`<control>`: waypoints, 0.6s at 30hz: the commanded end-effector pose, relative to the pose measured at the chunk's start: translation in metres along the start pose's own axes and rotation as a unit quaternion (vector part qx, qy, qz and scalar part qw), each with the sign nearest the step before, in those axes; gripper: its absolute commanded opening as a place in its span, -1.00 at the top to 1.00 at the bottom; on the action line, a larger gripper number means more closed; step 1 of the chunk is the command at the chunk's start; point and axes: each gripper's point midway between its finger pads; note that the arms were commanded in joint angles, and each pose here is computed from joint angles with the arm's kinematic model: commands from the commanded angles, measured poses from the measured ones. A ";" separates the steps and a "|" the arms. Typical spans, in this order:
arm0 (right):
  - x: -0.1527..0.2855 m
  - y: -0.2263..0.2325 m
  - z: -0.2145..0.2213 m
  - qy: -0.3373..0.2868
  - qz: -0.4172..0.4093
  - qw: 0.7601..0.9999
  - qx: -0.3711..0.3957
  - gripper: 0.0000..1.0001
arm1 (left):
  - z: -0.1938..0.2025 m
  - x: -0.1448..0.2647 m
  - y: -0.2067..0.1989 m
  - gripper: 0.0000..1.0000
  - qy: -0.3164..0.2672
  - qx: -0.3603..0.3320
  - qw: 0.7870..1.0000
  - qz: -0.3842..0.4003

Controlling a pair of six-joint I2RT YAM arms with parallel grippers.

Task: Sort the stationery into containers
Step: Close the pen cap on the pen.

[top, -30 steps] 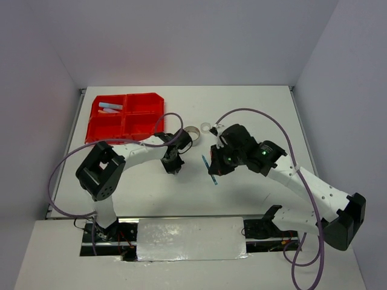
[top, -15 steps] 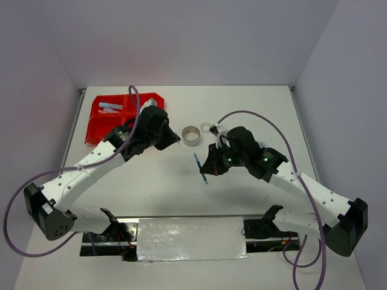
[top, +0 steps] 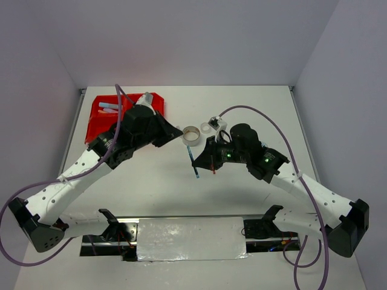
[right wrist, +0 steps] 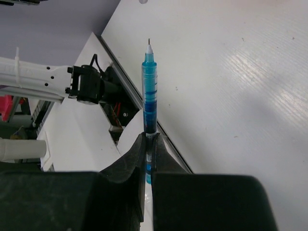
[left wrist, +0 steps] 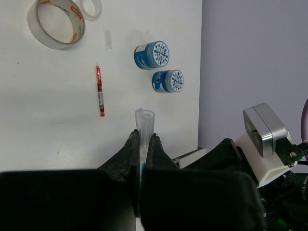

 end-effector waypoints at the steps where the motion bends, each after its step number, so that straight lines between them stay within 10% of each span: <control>1: 0.003 0.020 -0.024 -0.031 -0.031 0.999 0.024 1.00 | 0.001 -0.001 -0.014 1.00 0.010 -0.014 0.999 0.038; 18: -0.001 0.012 -0.032 -0.030 0.002 0.999 0.024 1.00 | 0.005 -0.015 -0.011 1.00 0.028 -0.026 0.998 0.045</control>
Point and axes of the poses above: each gripper's point midway between its finger pads, its own x axis back along the fingers, its own y axis along the line the jaws close on, z = x × y, and after that the axes turned 11 degrees about x, right-handed
